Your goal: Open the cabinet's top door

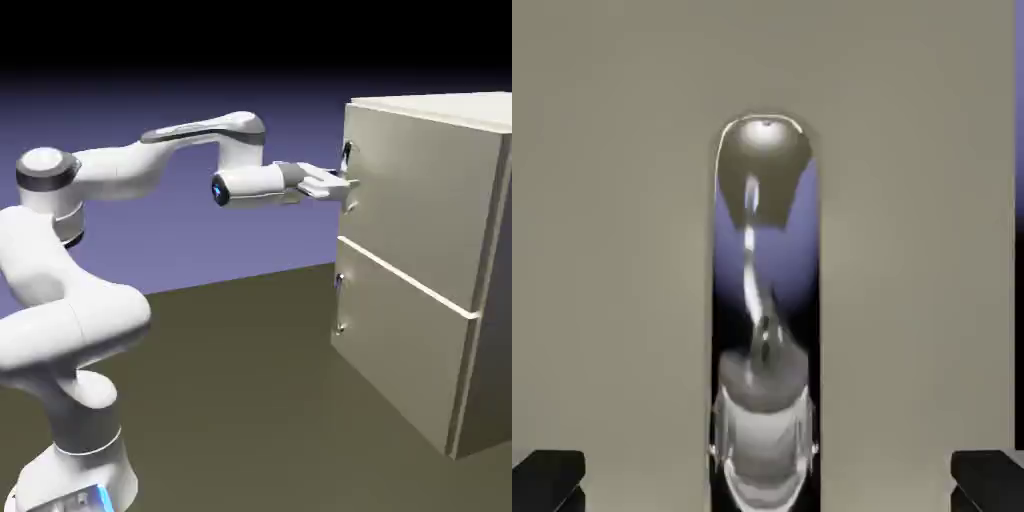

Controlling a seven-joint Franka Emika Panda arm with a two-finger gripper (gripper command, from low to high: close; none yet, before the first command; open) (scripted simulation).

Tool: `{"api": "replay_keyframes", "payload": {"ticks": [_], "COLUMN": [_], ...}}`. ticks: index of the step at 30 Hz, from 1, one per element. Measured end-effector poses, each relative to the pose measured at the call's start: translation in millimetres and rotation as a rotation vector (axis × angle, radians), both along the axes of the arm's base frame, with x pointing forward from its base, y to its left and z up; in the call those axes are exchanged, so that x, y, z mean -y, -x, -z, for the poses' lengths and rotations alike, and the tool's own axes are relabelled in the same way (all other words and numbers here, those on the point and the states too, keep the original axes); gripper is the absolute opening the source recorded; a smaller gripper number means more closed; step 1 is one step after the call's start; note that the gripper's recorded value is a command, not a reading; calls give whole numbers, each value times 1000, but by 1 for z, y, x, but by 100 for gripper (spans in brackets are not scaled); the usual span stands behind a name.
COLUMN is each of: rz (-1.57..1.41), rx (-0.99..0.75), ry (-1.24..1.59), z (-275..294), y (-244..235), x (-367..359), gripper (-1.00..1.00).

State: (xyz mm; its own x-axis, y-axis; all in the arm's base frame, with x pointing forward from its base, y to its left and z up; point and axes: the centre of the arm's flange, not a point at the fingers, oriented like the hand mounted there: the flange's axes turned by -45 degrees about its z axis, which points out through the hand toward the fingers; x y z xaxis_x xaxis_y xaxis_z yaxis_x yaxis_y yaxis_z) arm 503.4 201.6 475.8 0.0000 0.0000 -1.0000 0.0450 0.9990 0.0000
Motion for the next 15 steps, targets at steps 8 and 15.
{"api": "replay_keyframes", "payload": {"ticks": [8, 15], "rz": [-156, -306], "rx": [0, 3], "ry": [1, 0], "z": [0, 1], "y": [58, 108], "x": [25, 56], "gripper": [-100, -100]}}
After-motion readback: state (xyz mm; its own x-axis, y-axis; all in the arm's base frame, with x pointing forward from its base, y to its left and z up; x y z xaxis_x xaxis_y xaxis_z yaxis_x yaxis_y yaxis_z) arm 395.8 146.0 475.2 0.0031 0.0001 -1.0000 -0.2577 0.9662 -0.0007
